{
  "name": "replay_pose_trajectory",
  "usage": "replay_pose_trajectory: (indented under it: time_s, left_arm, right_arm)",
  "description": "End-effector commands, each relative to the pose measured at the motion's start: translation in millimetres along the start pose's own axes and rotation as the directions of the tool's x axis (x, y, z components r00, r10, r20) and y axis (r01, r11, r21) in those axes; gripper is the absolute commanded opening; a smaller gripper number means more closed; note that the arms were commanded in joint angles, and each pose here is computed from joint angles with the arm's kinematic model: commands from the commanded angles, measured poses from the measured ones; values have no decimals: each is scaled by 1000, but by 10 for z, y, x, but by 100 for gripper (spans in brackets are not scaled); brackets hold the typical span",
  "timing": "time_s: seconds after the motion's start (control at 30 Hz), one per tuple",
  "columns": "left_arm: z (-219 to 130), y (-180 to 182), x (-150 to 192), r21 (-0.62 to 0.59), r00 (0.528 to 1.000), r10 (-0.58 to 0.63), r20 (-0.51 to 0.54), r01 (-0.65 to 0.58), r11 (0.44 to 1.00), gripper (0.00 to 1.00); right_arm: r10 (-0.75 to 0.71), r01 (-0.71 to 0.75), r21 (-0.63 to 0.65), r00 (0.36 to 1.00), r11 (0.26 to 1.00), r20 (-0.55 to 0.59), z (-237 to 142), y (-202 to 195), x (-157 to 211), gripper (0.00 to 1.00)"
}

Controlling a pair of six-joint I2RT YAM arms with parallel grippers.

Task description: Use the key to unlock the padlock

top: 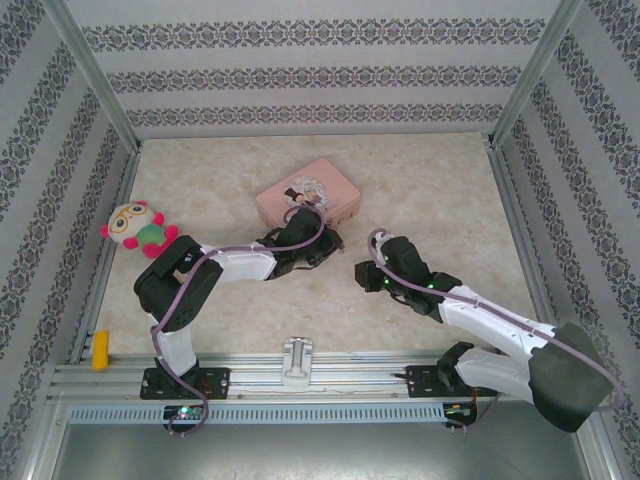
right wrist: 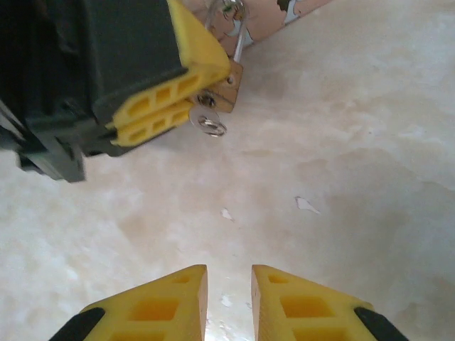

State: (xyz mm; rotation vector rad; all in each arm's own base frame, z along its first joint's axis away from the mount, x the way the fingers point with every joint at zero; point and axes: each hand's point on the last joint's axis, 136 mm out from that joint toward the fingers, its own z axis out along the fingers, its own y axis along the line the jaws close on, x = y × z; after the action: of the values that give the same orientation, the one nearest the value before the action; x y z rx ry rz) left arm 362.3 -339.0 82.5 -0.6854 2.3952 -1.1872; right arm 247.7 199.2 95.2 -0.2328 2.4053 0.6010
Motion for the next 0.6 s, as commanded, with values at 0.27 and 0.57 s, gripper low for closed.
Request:
replay_pose_trajectory:
  time_s: [0.27,0.57]
  left_arm:
    - [-54,-127,145,59,990,-110,-83,115,992,0]
    - [-64,-143,128,68,988,-125,-90,131,989,0]
  right_arm:
    - [-320,312,223,947,924,1,182,58,-325,25]
    - [-389,386,226,921,894,-35,335,121,-372,27]
